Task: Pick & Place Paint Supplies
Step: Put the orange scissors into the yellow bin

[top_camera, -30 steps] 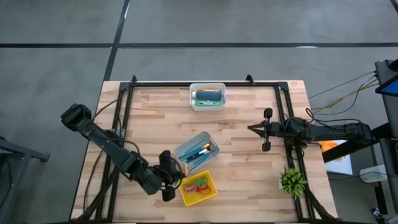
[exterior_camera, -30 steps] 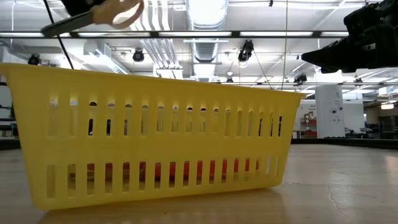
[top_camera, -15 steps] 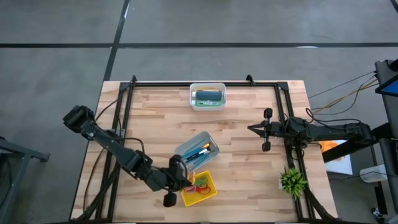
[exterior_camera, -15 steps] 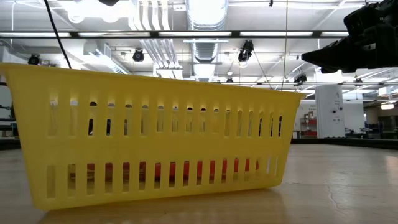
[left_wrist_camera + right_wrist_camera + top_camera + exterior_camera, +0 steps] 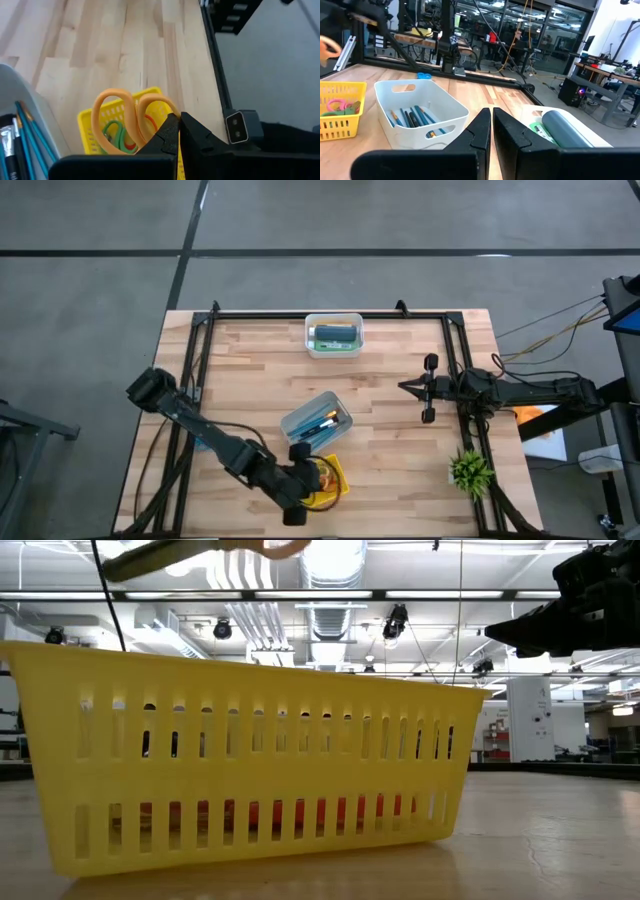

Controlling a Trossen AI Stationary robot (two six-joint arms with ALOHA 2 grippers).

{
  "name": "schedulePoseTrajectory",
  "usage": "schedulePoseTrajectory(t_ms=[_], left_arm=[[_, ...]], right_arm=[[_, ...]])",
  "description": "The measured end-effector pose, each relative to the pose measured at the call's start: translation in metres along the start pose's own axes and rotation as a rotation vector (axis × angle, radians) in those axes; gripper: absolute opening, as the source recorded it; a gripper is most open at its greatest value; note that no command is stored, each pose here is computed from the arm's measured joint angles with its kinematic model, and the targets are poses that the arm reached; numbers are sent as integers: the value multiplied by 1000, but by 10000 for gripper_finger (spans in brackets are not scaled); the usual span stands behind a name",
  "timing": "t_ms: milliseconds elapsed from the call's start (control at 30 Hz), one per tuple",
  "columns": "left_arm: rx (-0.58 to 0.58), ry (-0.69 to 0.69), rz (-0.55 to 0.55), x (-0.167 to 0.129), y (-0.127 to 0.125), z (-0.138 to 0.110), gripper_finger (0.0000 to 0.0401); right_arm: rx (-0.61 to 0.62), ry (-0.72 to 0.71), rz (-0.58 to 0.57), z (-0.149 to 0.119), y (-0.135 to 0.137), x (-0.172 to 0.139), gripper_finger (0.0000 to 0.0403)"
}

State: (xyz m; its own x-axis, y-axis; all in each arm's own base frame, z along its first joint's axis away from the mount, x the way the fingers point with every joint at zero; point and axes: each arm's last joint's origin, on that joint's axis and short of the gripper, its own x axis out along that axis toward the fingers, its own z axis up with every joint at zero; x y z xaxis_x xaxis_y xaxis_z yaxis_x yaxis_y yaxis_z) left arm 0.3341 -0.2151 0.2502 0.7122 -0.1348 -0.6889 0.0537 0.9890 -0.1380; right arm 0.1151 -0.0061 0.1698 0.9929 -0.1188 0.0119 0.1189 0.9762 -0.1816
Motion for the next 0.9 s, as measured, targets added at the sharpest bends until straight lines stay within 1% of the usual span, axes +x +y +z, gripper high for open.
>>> schedulePoseTrajectory(t_ms=[100, 200, 300, 500, 667, 900], left_arm=[[1, 53, 9, 12, -1, 3, 1], [-36, 103, 31, 26, 3, 3, 1], [-56, 151, 56, 40, 12, 0, 1], [-93, 235, 45, 65, 31, -6, 1], [-103, 278, 45, 79, 37, -13, 1], [-98, 315, 60, 89, 39, -21, 1]], right_arm=[[0, 0, 0, 0, 0, 0, 15], [0, 0, 0, 0, 0, 0, 15], [0, -1, 0, 0, 0, 0, 15], [0, -1, 0, 0, 0, 0, 15], [0, -1, 0, 0, 0, 0, 15], [0, 0, 1, 0, 0, 0, 15]])
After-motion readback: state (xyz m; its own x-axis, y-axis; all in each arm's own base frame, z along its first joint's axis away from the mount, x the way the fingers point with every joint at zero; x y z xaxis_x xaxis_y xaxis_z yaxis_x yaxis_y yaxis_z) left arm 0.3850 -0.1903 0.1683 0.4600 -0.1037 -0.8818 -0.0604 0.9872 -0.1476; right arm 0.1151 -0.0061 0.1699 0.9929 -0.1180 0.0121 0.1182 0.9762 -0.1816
